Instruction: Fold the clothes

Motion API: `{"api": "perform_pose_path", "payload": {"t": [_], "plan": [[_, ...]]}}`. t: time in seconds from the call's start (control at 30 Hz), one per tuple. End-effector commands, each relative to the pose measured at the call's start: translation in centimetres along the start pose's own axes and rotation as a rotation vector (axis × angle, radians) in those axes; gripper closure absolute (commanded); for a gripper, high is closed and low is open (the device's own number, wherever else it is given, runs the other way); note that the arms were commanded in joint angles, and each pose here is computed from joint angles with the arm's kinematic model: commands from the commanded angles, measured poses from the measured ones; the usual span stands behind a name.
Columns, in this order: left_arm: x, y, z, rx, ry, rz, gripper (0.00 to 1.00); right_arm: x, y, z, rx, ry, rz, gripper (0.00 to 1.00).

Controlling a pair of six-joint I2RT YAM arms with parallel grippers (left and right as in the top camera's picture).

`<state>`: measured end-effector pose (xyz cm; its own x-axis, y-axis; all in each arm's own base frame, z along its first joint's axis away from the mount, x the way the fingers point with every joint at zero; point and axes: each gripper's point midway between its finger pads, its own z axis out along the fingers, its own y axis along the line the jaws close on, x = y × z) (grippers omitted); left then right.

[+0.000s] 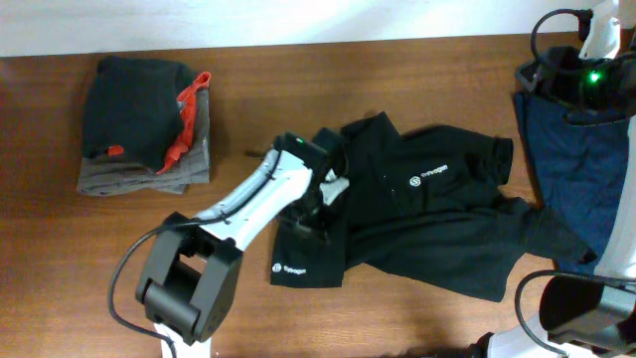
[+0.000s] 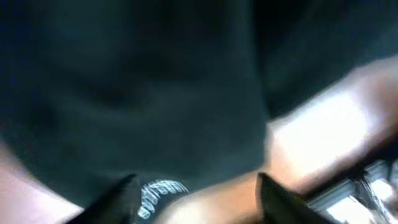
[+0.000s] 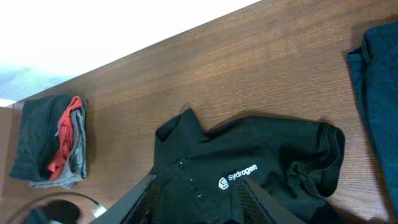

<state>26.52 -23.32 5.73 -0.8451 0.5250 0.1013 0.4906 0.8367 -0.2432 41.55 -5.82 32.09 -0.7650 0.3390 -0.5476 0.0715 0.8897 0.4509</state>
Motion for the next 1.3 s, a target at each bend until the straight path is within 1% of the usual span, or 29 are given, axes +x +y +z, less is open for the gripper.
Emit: {"api": "perform_pose_path", "payload": {"t": [0.0,0.03,0.1,0.23,0.27,0.37,0.5,0.53,0.57,0.6,0.63,0.67,0.73,0.8,0.83,0.87,0.9,0.93,1.0,1.1,1.23,1.27], "plan": [[-4.2,5.2,-2.9,-0.187,-0.204,-0.037,0.29,0.0,-0.1,0.0,0.019,-0.002,-0.015,0.55],[-5.0,6.1,-3.0,-0.207,-0.233,-0.041,0.29,0.0,-0.1,0.0,0.019,-0.001,-0.014,0.55],[-5.9,7.2,-2.5,-0.209,-0.246,-0.032,0.30,0.1,-0.1,0.0,0.019,0.004,-0.011,0.55],[-5.6,9.0,-0.2,-0.194,-0.180,-0.031,0.32,0.4,-0.1,0.0,0.020,0.014,-0.005,0.54],[-5.6,9.0,0.2,-0.176,-0.168,-0.026,0.35,0.4,-0.1,0.0,0.020,0.014,-0.006,0.55],[-5.9,9.2,1.1,-0.134,-0.164,-0.028,0.35,0.4,-0.1,0.0,0.020,0.014,-0.006,0.55],[-6.2,8.3,2.2,-0.067,-0.157,0.055,0.39,0.4,-0.1,0.0,0.020,0.013,-0.006,0.55],[-6.1,8.0,2.4,-0.056,-0.150,0.069,0.43,0.4,-0.1,0.0,0.020,0.013,-0.006,0.55],[-5.9,8.4,2.8,-0.067,-0.132,0.064,0.64,0.4,-0.1,0.0,0.020,0.013,-0.006,0.55],[-5.8,8.5,2.9,-0.074,-0.128,0.063,0.78,0.4,-0.1,0.0,0.020,0.014,-0.006,0.54],[-5.8,8.8,3.0,-0.083,-0.123,0.055,0.97,0.4,-0.1,0.0,0.020,0.014,-0.006,0.54],[-5.7,9.3,2.9,-0.099,-0.122,0.031,0.99,0.4,-0.1,0.0,0.022,0.014,-0.005,0.54],[-5.4,11.0,2.6,-0.159,-0.119,-0.057,0.99,0.4,-0.3,0.0,0.031,0.013,-0.005,0.54],[-4.4,13.3,2.0,-0.240,-0.102,-0.191,1.00,0.4,-0.4,0.0,0.036,0.014,-0.005,0.54],[-3.4,15.0,1.6,-0.284,-0.085,-0.277,0.99,0.4,-0.4,0.0,0.038,0.014,-0.004,0.54],[-2.6,16.1,1.3,-0.305,-0.070,-0.330,0.99,0.4,-0.5,0.0,0.040,0.015,-0.004,0.54],[-1.1,17.9,0.8,-0.332,-0.039,-0.410,0.99,0.4,-0.5,0.0,0.043,0.015,-0.004,0.54],[-0.1,19.1,0.5,-0.348,-0.017,-0.462,0.99,0.5,-0.5,0.1,0.043,0.017,-0.003,0.51],[1.6,20.9,0.0,-0.362,0.016,-0.529,0.99,0.7,-0.6,0.2,0.044,0.024,0.000,0.47],[4.2,23.5,-0.7,-0.341,0.060,-0.626,0.99,1.3,-1.2,1.4,0.044,0.060,0.017,0.46],[4.8,24.3,-1.8,-0.342,0.040,-0.659,1.00,3.4,-2.2,4.6,0.069,0.157,0.031,0.46],[4.7,24.3,-2.7,-0.348,0.014,-0.660,0.99,4.6,-2.4,6.6,0.077,0.205,0.024,0.46]]}}
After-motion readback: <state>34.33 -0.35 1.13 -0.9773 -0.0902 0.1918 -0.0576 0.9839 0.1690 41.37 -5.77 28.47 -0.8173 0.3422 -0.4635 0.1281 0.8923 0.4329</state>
